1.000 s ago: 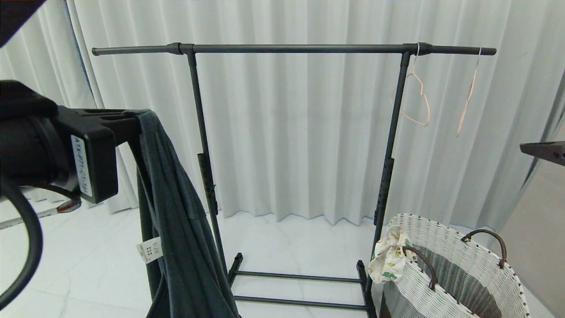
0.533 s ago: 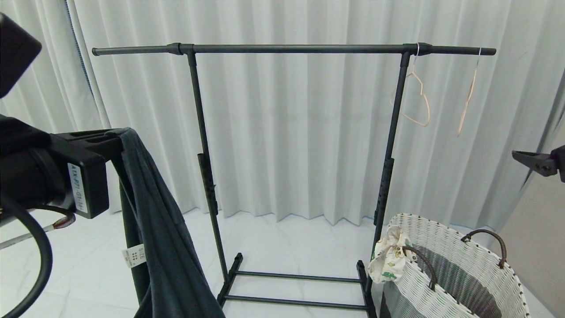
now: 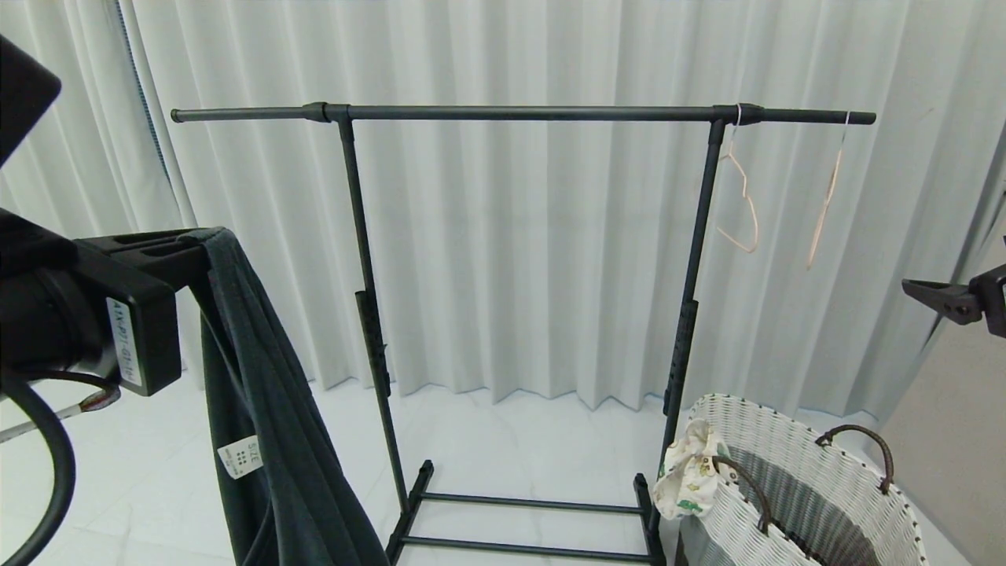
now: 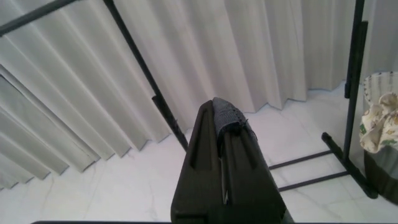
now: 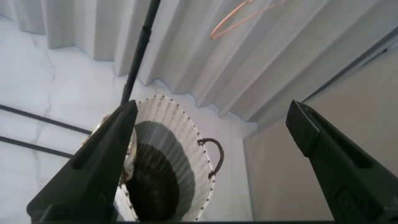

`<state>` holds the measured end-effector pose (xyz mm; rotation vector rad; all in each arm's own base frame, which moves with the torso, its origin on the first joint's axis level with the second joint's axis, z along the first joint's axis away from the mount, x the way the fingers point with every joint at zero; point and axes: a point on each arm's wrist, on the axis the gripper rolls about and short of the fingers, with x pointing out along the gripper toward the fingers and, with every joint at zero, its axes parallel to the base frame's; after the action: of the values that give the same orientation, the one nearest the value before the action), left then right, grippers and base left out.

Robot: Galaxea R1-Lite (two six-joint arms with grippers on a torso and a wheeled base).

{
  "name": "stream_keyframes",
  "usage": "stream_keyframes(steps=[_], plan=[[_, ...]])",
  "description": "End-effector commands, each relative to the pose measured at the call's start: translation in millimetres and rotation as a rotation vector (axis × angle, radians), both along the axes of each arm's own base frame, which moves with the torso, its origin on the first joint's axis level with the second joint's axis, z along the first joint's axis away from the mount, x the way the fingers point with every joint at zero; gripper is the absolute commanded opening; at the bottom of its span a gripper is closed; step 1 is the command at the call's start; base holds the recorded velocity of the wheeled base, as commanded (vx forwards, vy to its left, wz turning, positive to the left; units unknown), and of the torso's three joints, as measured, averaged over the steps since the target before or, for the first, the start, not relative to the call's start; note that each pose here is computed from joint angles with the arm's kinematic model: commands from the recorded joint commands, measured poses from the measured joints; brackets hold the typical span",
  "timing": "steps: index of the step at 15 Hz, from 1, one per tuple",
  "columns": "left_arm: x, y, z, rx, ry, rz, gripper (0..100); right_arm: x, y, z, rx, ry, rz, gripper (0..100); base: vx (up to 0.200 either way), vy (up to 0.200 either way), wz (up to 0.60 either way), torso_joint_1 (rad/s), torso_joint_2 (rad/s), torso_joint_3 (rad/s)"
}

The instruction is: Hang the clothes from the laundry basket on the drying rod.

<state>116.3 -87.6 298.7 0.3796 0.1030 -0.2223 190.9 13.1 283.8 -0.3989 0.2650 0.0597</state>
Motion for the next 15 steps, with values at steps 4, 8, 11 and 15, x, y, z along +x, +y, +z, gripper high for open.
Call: stream_keyframes(steps=[4, 8, 11, 15], plan=[[0.0, 0.1, -0.8, 0.003, 0.002, 0.001, 0, 0.3, 0.1, -1.0, 0.0, 0.004, 0.001, 100, 0.0, 0.0, 0.0, 0.115, -0.46, -0.234], [-2.0, 0.7, 1.6, 0.024, -0.013, -0.01, 0, 0.7, 0.1, -1.3, -0.001, 0.006, 0.001, 100, 0.0, 0.0, 0.0, 0.341, -0.47, -0.244], [-3.0, 1.4, 0.9, 0.022, -0.013, -0.011, 0, 1.2, 0.1, -1.6, -0.003, 0.007, 0.0, 100, 0.0, 0.0, 0.0, 0.261, -0.5, -0.25], [-3.2, 1.7, 0.3, 0.024, -0.012, -0.01, 0, 1.3, -0.2, -1.7, -0.002, 0.006, -0.002, 100, 0.0, 0.0, 0.0, 0.26, -0.52, -0.262]])
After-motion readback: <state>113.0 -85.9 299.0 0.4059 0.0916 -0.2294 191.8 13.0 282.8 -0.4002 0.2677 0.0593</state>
